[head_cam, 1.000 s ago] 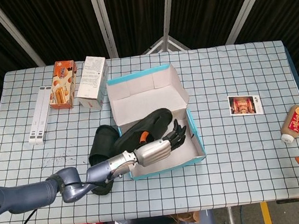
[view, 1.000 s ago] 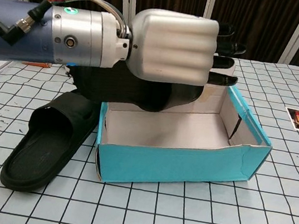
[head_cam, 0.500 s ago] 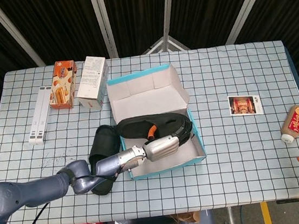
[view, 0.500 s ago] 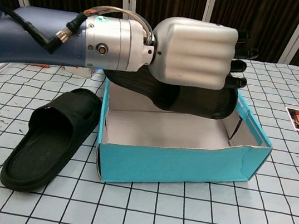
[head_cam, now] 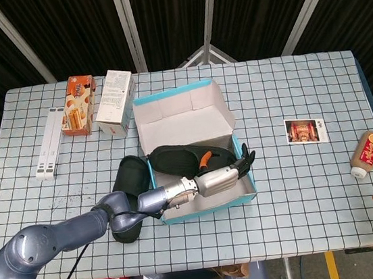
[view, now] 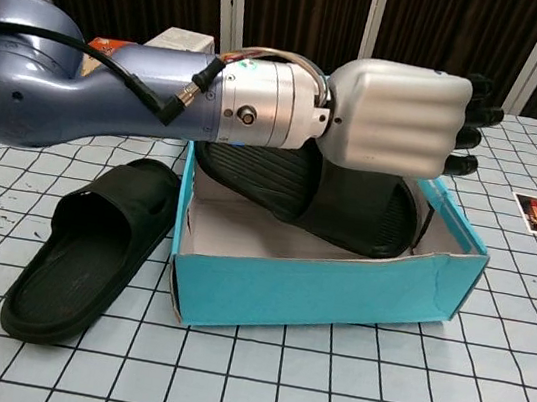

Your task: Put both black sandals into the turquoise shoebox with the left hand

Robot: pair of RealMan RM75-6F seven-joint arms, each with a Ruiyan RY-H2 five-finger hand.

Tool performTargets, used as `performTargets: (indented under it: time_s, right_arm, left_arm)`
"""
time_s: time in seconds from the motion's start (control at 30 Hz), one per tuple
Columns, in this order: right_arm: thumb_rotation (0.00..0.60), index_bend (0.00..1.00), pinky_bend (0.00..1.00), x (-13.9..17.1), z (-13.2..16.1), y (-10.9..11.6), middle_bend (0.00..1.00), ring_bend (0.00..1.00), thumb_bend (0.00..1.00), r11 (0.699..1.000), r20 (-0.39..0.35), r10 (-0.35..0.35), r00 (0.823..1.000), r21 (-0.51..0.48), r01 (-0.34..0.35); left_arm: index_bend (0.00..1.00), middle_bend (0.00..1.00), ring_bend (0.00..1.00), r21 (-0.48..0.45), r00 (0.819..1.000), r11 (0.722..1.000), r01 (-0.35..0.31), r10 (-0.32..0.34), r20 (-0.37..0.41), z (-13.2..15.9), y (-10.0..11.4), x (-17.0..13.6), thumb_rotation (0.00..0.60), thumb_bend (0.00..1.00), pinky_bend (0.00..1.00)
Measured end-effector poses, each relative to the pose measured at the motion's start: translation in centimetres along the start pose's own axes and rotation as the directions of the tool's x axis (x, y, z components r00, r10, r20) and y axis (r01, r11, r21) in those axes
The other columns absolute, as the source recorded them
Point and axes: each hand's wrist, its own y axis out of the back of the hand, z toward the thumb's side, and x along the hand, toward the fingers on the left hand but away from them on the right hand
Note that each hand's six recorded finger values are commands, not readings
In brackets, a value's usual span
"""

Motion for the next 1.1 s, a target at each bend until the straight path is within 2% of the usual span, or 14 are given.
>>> performTargets:
  time_s: [0.2,0.33,0.43,0.57,0.7,0.8,0.93,1.1]
  right_arm:
    - [0.6,0.11,0.23,0.0,-0.1,0.0,0.17,0.2,0.23,1.0,0.002,0.003,1.0,-0.002,-0.003]
    - [0.6,0.11,0.23,0.0,-0.1,0.0,0.17,0.2,0.23,1.0,0.002,0.004,1.0,0.0,-0.004]
    - [0.6,0.11,0.23,-0.1,0.0,-0.1,0.17,0.2,0.23,1.0,0.001,0.007,1.0,0.0,-0.007]
    - [0.6,0.12,0.23,-0.1,0.1,-0.2,0.17,0.2,0.23,1.0,-0.001,0.013,1.0,0.002,-0.013]
    - [0.6,0.13,0.23,-0.1,0.1,-0.2,0.17,0.2,0.23,1.0,-0.001,0.014,1.0,0.004,-0.014]
    - [0.6,0.13,0.23,-0.1,0.1,-0.1,0.17,0.2,0.23,1.0,0.002,0.009,1.0,0.005,-0.009]
    - [0.6,0.13,0.23,-0.1,0.0,-0.2,0.17,0.2,0.23,1.0,0.004,0.011,1.0,0.006,-0.011]
    - [0.6,0.13,0.23,0.0,0.1,-0.2,0.17,0.2,0.23,1.0,0.002,0.011,1.0,0.007,-0.011]
  left_arm:
    - [0.16,0.22,0.12,0.058,0.999,0.998,-0.019,0.017,0.035,0.7,-0.2,0.0,0.6,0.27,0.24]
    - [0.16,0.22,0.12,0.073,0.999,0.997,-0.028,0.026,0.025,0.5,-0.2,-0.2,0.6,0.27,0.24]
    - [0.2,0.25,0.16,0.073,0.999,0.997,-0.034,0.033,0.008,0.2,-0.2,-0.5,0.6,0.27,0.25]
    - [0.25,0.33,0.2,-0.017,0.999,1.0,-0.02,0.02,-0.041,-0.1,-0.1,-1.1,0.6,0.27,0.26]
    - [0.29,0.35,0.22,-0.194,0.994,0.98,-0.033,0.012,-0.105,-0.5,0.5,-1.6,0.6,0.27,0.27]
    - [0.3,0.36,0.22,-0.349,0.988,0.935,-0.064,0.011,-0.152,-1.0,1.1,-2.0,0.6,0.27,0.28]
    - [0.33,0.39,0.25,-0.553,0.978,0.827,-0.103,-0.016,-0.206,-1.8,1.9,-2.7,0.6,0.28,0.3]
    - [0.37,0.44,0.28,-0.692,0.964,0.709,-0.137,-0.064,-0.257,-3.2,2.5,-3.6,0.6,0.31,0.36]
